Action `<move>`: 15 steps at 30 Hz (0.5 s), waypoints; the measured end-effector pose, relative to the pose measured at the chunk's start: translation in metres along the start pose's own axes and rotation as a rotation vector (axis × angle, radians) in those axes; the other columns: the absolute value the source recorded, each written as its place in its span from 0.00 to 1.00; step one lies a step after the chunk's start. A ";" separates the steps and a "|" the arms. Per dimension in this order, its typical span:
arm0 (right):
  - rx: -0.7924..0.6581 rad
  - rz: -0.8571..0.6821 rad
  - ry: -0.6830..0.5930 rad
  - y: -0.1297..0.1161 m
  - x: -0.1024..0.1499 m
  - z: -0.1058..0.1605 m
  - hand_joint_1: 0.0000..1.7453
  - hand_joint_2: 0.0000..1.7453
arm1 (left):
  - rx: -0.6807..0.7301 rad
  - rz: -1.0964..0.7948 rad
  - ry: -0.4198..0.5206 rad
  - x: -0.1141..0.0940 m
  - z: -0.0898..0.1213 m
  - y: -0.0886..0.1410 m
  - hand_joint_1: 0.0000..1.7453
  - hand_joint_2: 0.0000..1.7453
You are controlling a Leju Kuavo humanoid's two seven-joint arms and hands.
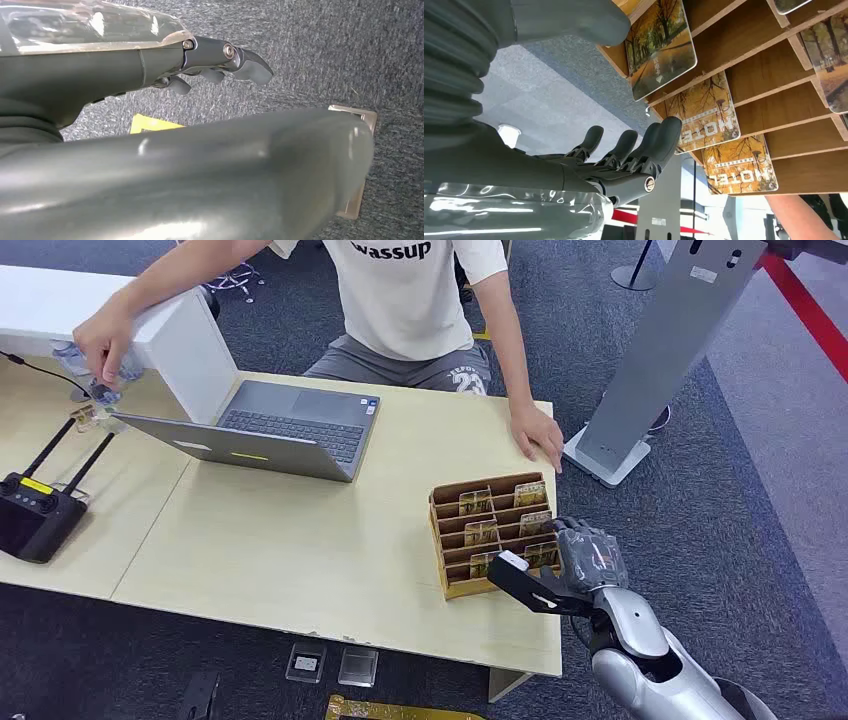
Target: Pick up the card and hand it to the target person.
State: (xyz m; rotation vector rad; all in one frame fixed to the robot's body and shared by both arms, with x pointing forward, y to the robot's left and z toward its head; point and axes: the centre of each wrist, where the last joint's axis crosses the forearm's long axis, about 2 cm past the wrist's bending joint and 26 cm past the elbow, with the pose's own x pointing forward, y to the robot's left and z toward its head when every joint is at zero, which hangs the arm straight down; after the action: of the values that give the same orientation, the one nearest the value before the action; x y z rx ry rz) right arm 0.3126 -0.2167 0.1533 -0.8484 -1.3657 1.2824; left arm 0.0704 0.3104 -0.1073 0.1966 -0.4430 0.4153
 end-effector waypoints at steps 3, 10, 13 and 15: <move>0.002 0.000 0.002 0.000 0.000 0.000 0.36 1.00 | 0.000 0.001 0.000 0.000 0.000 0.000 0.00 0.00; 0.006 -0.001 0.006 0.001 -0.001 0.000 0.44 1.00 | 0.002 0.006 0.001 0.000 0.000 0.000 0.00 0.00; 0.008 0.000 0.007 0.002 -0.001 0.000 0.49 1.00 | 0.002 0.007 0.001 0.000 0.000 0.000 0.00 0.00; 0.009 0.001 0.007 0.002 -0.001 0.000 0.54 1.00 | 0.003 0.007 0.001 0.000 0.000 0.001 0.00 0.00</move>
State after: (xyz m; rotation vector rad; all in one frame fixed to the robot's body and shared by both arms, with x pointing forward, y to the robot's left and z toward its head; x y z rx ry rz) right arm 0.3128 -0.2171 0.1509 -0.8466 -1.3535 1.2837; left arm 0.0704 0.3111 -0.1073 0.1980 -0.4422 0.4226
